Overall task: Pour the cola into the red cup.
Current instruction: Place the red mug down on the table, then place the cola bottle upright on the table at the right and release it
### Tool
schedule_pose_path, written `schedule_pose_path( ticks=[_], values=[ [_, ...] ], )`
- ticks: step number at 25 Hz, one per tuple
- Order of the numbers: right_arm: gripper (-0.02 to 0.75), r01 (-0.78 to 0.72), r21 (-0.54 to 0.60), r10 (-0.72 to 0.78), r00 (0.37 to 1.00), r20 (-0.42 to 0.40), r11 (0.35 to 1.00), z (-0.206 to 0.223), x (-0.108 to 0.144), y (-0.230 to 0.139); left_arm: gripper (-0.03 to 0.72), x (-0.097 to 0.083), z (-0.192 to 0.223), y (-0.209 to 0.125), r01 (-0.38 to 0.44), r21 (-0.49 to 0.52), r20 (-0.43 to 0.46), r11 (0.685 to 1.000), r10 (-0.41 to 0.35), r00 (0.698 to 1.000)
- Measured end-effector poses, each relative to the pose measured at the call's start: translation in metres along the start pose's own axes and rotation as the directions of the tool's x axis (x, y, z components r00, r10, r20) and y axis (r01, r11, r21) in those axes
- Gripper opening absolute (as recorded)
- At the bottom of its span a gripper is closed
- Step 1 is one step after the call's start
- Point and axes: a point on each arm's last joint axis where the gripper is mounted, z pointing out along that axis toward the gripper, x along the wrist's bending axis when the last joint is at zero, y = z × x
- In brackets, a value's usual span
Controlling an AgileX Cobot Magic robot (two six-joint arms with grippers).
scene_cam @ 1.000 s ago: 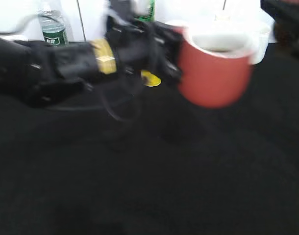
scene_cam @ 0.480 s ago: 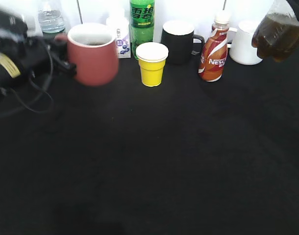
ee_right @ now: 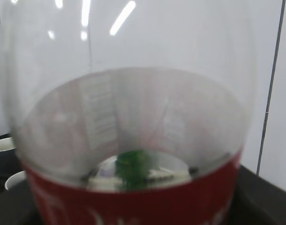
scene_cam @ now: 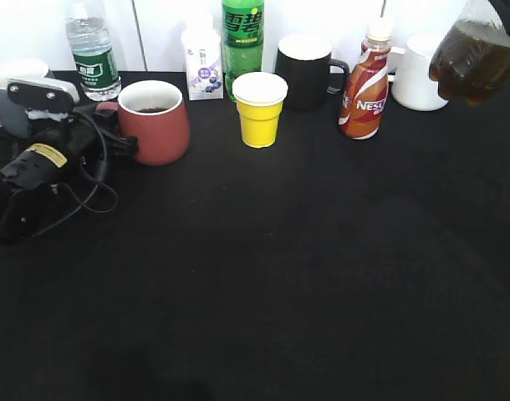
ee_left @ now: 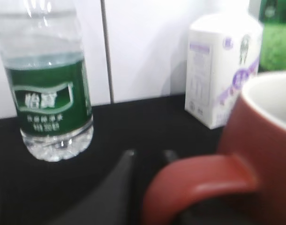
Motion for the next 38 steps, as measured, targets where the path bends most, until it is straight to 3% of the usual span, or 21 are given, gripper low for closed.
schedule_pose_path(
  ticks=[2, 4, 9, 12, 15, 19, 21, 23, 26, 29, 34, 36, 38],
  values=[
    [0.495, 0.000, 0.000, 0.000, 1.000, 0.000, 1.000, 0.000, 0.000, 0.000, 0.297, 0.000, -0.004, -0.002, 0.007, 0.004, -0.005, 1.000, -0.007, 1.000],
    [0.495, 0.000, 0.000, 0.000, 1.000, 0.000, 1.000, 0.000, 0.000, 0.000, 0.325, -0.001, -0.016, 0.001, 0.010, 0.010, -0.006, 1.000, -0.010, 1.000],
    [0.495, -0.036, 0.031, 0.035, 0.999, 0.026, 0.999, 0.003, -0.006, -0.012, 0.328, -0.007, -0.071, 0.017, 0.016, 0.063, -0.005, 0.998, -0.016, 1.000],
    [0.491, -0.085, 0.122, 0.071, 0.991, 0.113, 0.989, 0.012, -0.027, -0.053, 0.328, -0.016, -0.105, 0.047, -0.003, 0.014, 0.041, 1.000, 0.003, 0.999],
    [0.491, 0.028, 0.225, -0.068, 0.982, 0.174, 0.974, 0.015, -0.045, -0.098, 0.328, -0.023, -0.121, 0.081, -0.043, -0.050, 0.093, 0.998, 0.048, 0.995],
    [0.491, -0.041, 0.190, -0.021, 0.951, 0.309, 0.981, 0.013, -0.067, -0.156, 0.328, -0.029, -0.129, 0.099, -0.089, -0.079, 0.141, 0.993, 0.099, 0.985],
    [0.491, -0.013, 0.158, -0.038, 0.948, 0.317, 0.987, 0.018, -0.073, -0.162, 0.328, -0.032, -0.129, 0.098, -0.111, -0.069, 0.174, 0.991, 0.122, 0.977],
    [0.493, -0.001, 0.157, -0.049, 0.949, 0.311, 0.988, 0.019, -0.074, -0.163, 0.328, -0.032, -0.129, 0.098, -0.115, -0.066, 0.180, 0.991, 0.126, 0.976],
    [0.650, -0.012, 0.205, -0.052, 0.951, 0.305, 0.979, 0.016, -0.072, -0.170, 0.328, -0.032, -0.129, 0.098, -0.117, -0.065, 0.182, 0.991, 0.127, 0.975],
    [0.671, -0.036, 0.231, -0.041, 0.946, 0.321, 0.972, 0.006, -0.065, -0.170, 0.328, -0.032, -0.129, 0.097, -0.119, -0.057, 0.181, 0.991, 0.127, 0.975],
    [0.671, -0.107, 0.253, -0.011, 0.906, 0.423, 0.961, -0.032, -0.043, -0.159, 0.328, -0.032, -0.132, 0.100, -0.128, -0.032, 0.174, 0.991, 0.132, 0.976],
    [0.670, -0.141, 0.282, 0.004, 0.900, 0.437, 0.949, -0.048, -0.031, -0.159, 0.328, -0.029, -0.138, 0.103, -0.083, 0.073, 0.151, 0.994, 0.071, 0.986],
    [0.666, -0.218, 0.349, 0.032, 0.883, 0.468, 0.911, -0.056, -0.025, -0.155, 0.328, -0.024, -0.149, 0.103, 0.007, 0.254, 0.076, 0.967, -0.027, 0.997]
  ],
)
